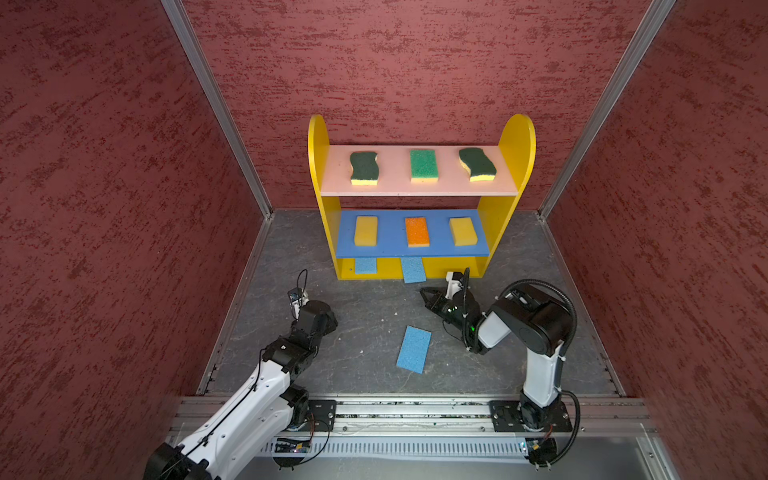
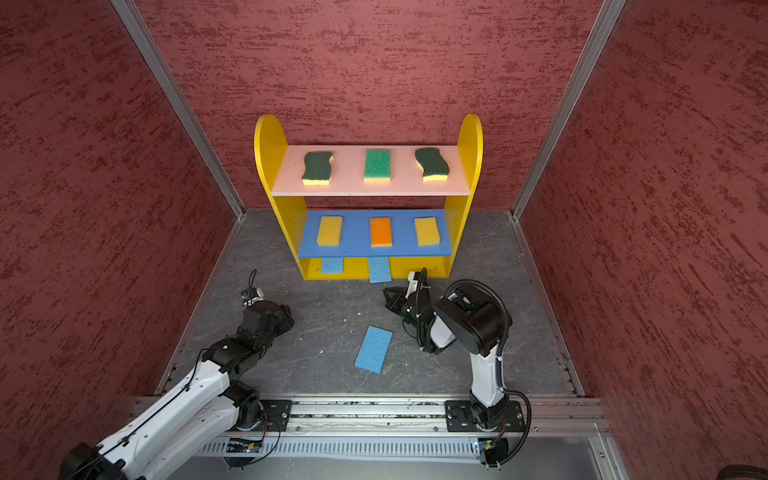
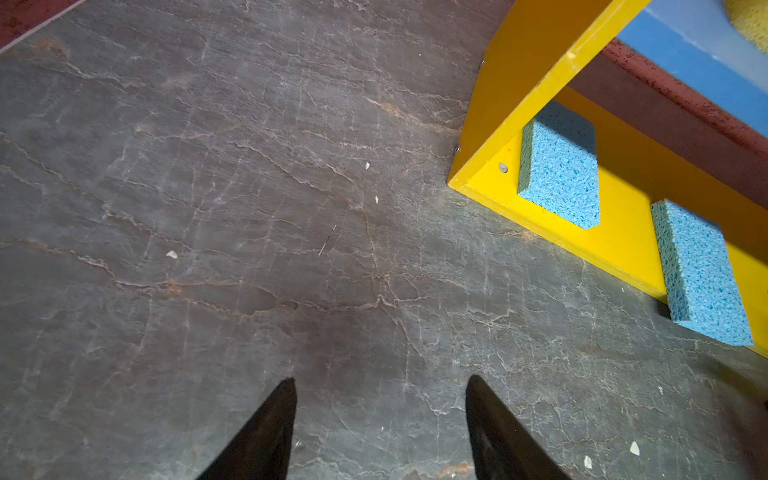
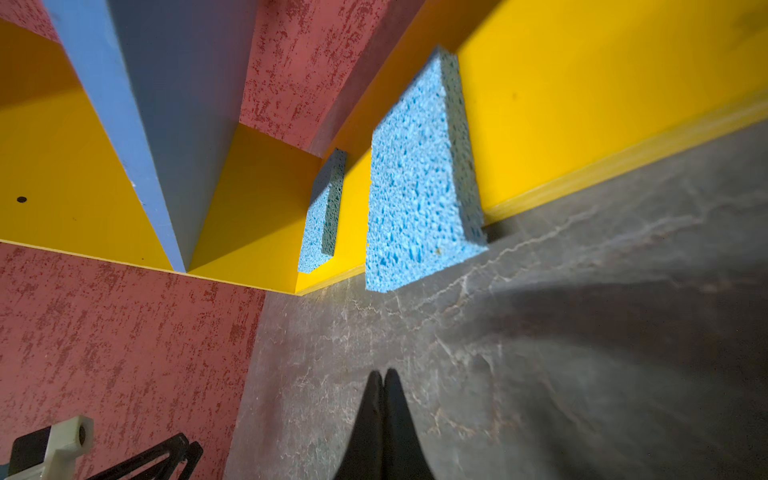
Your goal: Place and organize the cleaning sponges onto the shelf
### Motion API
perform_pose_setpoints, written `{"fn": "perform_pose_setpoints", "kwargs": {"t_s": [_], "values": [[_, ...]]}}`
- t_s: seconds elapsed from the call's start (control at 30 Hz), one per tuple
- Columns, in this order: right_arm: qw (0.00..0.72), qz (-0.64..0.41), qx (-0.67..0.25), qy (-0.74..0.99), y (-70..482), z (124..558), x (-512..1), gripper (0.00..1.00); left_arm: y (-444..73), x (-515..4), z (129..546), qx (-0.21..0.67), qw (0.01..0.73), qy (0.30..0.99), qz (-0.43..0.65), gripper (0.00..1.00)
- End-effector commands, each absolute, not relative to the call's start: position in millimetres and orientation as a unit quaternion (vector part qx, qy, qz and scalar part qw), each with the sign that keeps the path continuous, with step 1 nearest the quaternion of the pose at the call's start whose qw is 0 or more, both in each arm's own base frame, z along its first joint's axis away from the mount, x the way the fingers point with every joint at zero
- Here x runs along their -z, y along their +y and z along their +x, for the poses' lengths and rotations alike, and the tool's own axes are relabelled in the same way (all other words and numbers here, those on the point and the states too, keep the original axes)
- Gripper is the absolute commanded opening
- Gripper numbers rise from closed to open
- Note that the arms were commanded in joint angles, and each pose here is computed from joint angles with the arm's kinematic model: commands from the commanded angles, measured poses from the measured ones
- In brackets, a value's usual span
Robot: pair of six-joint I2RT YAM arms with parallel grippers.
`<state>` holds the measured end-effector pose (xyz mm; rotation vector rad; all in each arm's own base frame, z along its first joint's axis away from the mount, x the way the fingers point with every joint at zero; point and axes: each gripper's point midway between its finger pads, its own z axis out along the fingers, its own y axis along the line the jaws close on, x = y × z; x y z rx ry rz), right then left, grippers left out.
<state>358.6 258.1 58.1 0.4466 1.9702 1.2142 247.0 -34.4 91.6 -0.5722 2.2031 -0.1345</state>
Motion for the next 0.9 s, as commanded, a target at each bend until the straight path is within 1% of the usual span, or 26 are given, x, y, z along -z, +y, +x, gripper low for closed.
{"fn": "perform_pose_setpoints", "kwargs": {"t_s": [0.0, 0.13, 0.43, 0.87], "values": [[0.389, 0.202, -0.47, 0.766, 252, 369, -53, 0.0, -34, -99, 250, 0.052, 0.426, 0.873, -0.231, 0.66], [0.379, 0.22, -0.466, 0.769, 249, 369, -42, 0.0, -34, -99, 251, 0.052, 0.426, 0.873, -0.231, 0.66], [0.358, 0.24, -0.485, 0.761, 256, 373, -36, 0.0, -33, -99, 251, 0.048, 0.426, 0.873, -0.234, 0.66], [0.319, 0.316, -0.518, 0.728, 254, 374, -42, 0.0, -30, -100, 249, 0.045, 0.428, 0.87, -0.241, 0.65]]}}
